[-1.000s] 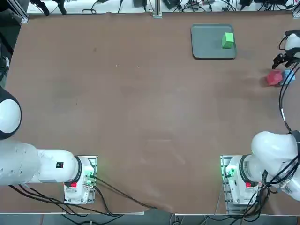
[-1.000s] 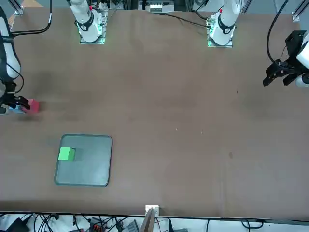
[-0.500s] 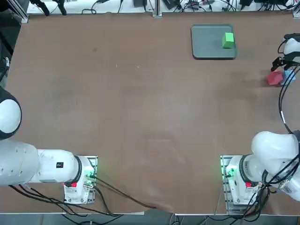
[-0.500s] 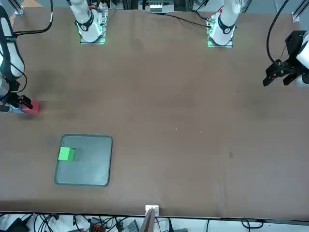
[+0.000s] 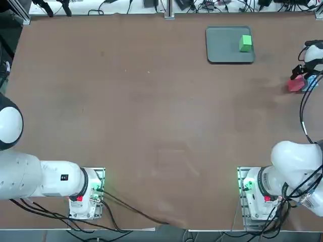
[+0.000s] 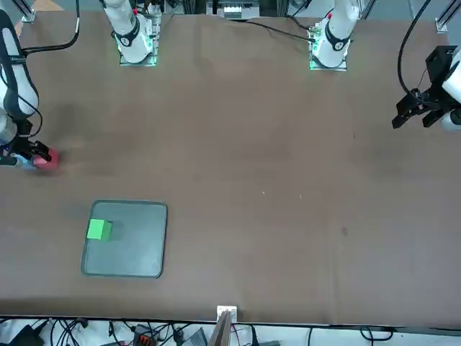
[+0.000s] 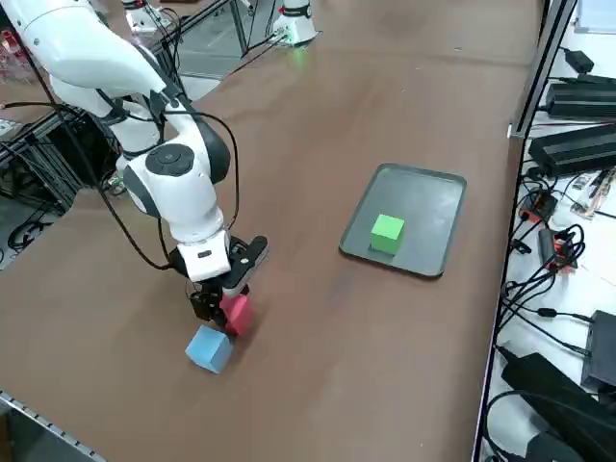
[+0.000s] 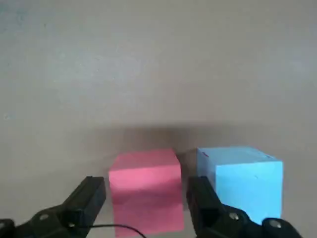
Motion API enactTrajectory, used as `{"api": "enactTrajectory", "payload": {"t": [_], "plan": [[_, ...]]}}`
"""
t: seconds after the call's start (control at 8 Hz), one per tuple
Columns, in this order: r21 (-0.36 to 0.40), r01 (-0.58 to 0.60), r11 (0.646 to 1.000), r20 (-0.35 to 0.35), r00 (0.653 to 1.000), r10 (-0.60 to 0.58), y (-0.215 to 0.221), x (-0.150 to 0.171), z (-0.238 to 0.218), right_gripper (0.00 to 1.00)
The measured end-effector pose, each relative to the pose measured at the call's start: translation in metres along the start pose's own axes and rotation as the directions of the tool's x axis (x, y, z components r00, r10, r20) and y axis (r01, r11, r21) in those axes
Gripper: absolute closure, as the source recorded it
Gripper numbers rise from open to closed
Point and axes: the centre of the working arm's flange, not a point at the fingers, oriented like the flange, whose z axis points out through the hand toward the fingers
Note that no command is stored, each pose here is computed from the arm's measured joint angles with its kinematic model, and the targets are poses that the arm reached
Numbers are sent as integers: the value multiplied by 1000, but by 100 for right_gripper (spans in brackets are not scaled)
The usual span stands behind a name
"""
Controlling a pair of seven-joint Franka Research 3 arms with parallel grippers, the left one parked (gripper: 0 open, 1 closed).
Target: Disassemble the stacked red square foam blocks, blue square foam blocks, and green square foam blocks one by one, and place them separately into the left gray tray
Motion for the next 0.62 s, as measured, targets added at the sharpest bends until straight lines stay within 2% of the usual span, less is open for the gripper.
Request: {"api": "enactTrajectory", "payload": {"t": [0.62], "plan": [[4,-5,1000,-12,1000,5,0,-3,8,0]]}}
